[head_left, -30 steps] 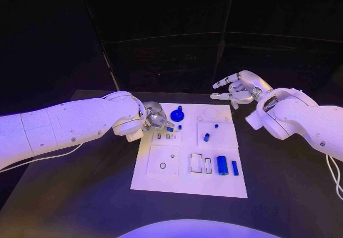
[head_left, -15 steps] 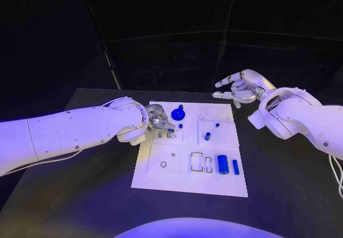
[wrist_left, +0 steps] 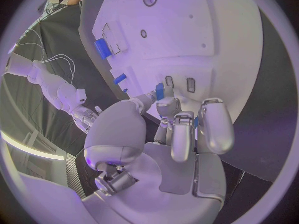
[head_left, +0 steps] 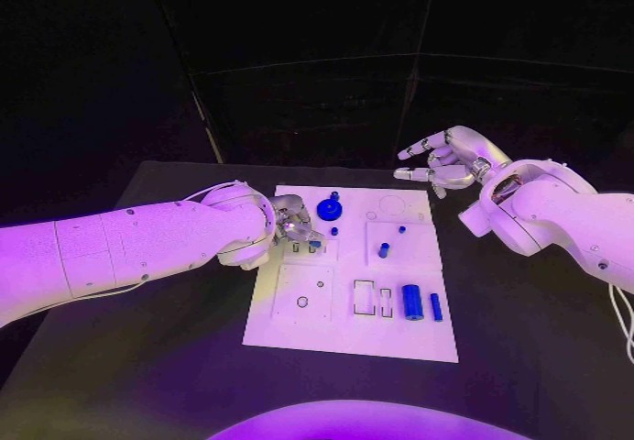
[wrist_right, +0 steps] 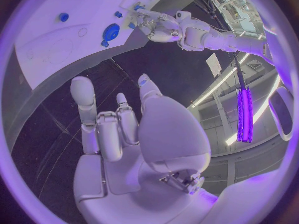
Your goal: Assemble the parts on the task board
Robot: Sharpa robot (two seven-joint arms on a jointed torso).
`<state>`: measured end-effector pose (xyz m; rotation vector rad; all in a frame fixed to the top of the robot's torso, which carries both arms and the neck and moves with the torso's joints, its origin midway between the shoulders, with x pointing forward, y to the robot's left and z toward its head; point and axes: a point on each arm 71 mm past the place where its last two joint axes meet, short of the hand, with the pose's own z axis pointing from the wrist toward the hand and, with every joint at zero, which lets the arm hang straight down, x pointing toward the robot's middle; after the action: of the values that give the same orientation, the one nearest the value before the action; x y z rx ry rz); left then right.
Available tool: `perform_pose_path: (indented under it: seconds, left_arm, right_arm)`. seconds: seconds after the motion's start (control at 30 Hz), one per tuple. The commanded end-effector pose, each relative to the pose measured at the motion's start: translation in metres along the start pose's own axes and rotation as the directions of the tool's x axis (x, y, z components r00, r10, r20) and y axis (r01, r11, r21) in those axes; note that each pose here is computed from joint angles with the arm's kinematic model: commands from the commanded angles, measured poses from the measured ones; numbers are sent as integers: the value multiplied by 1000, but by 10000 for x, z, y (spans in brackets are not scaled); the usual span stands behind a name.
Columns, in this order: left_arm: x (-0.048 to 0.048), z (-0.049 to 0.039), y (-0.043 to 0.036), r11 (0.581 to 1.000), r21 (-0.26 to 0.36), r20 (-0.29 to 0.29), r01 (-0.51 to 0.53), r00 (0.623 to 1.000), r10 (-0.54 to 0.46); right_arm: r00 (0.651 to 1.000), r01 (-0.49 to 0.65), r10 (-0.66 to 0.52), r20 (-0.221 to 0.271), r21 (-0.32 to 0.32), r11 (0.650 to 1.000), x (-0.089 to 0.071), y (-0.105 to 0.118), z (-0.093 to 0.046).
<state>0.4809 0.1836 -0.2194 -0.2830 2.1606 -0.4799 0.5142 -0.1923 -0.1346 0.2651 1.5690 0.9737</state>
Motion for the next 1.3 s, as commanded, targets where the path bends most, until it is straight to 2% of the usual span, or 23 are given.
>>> perform_pose_path:
  seconds: [0.03, 0.63, 1.3]
  left_arm:
    - [19, -7, 1, 999, 2, -22, -38, 999, 38]
    - [14, 3, 53, 999, -15, -37, -48, 998, 47]
    - [21, -2, 72, 998, -21, -56, -58, 997, 57]
  right_arm:
    - [1000, 6, -6, -2, -9, 1000, -5, 15, 6]
    - [1000, 5, -6, -5, -15, 1000, 8, 26, 17]
    - [1000, 6, -6, -8, -14, 1000, 10, 23, 19]
